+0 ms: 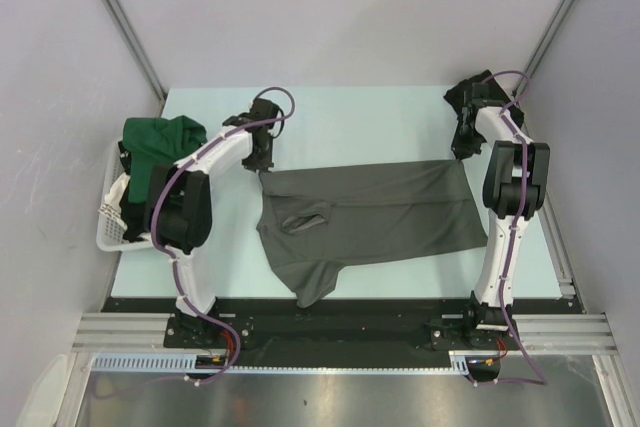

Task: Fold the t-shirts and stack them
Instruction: Fold the flattened tshirt in 1/3 of the way

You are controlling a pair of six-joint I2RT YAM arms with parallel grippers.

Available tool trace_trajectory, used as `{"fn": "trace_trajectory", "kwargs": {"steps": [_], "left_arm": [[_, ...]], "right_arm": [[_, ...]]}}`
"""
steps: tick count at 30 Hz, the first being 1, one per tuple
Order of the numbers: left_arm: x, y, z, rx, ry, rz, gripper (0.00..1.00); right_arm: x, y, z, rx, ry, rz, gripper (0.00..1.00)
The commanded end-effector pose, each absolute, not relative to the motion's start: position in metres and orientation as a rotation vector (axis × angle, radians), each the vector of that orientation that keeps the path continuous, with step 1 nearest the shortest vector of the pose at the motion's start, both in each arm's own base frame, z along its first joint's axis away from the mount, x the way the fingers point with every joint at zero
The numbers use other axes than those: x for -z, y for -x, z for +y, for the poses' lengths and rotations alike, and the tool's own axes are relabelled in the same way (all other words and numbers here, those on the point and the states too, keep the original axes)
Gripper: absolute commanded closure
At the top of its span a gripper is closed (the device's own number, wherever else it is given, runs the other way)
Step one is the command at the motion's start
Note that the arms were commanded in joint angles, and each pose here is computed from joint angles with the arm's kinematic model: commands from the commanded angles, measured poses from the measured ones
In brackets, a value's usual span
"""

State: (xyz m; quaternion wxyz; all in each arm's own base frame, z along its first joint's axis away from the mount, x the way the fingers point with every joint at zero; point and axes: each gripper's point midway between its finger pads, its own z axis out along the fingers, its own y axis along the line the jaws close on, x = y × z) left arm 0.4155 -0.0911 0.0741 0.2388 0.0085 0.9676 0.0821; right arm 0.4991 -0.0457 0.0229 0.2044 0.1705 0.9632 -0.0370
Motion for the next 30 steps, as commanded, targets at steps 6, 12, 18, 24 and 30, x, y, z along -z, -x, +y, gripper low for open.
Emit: {"fn": "trace_trajectory", "kwargs": {"steps": [6, 12, 18, 24, 30], "left_arm": [[-0.057, -0.441, -0.101, -0.035, 0.015, 2.661, 0.78], [-0.045, -0.442, -0.110, 0.080, 0.081, 2.672, 0.62], [-0.037, -0.443, -0.113, 0.109, 0.086, 2.705, 0.57], [-0.024, -0.435, -0.110, 0.090, 0.115, 2.756, 0.55], [-0.016, -0.429, -0.110, 0.095, 0.128, 2.778, 0.55]], "right_arm": [[-0.018, -0.502, -0.054, 0.119, -0.473, 2.684, 0.98], [-0.020, -0.502, -0.054, 0.123, -0.471, 2.681, 0.98], [-0.020, -0.502, -0.055, 0.128, -0.468, 2.681, 0.98], [-0.023, -0.502, -0.055, 0.120, -0.470, 2.677, 0.98], [-0.023, -0.500, -0.056, 0.113, -0.477, 2.677, 0.98]]}}
